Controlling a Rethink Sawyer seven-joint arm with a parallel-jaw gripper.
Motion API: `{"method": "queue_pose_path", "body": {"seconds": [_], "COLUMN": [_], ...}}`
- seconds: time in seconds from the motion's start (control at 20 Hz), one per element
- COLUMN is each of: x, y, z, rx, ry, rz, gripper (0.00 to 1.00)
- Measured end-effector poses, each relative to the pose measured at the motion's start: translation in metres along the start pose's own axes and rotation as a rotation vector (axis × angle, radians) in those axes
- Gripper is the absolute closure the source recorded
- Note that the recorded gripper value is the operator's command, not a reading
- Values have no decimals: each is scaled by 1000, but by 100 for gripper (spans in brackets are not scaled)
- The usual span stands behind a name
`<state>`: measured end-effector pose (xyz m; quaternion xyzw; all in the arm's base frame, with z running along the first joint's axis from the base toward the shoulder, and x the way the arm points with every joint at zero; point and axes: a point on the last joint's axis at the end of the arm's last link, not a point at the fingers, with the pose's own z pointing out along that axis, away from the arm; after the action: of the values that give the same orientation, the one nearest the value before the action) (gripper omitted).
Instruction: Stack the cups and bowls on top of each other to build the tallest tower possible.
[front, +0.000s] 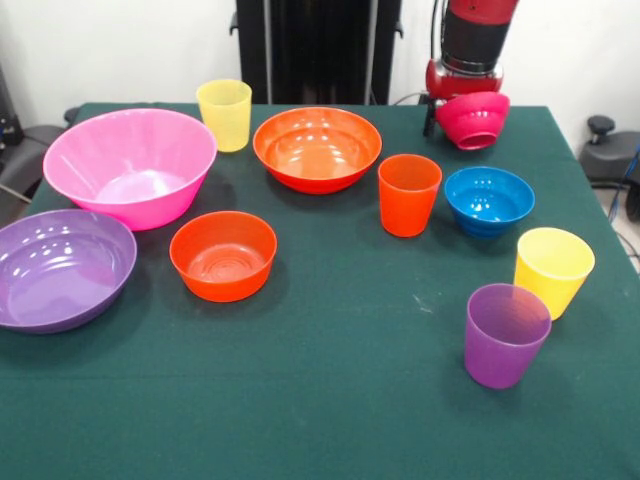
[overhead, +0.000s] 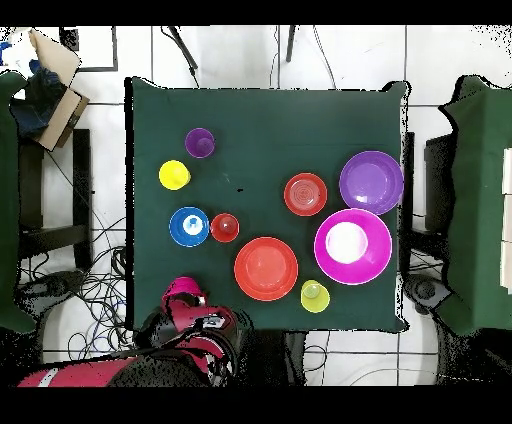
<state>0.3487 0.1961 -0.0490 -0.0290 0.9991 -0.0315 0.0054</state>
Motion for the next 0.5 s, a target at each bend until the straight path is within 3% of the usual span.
{"method": "queue_pose_path", "body": {"seconds": [0.5], "x": [4], "y": [12], "z": [-1], "rx": [-1], "ry": [-12], "rz": [-25], "gripper": [0]}}
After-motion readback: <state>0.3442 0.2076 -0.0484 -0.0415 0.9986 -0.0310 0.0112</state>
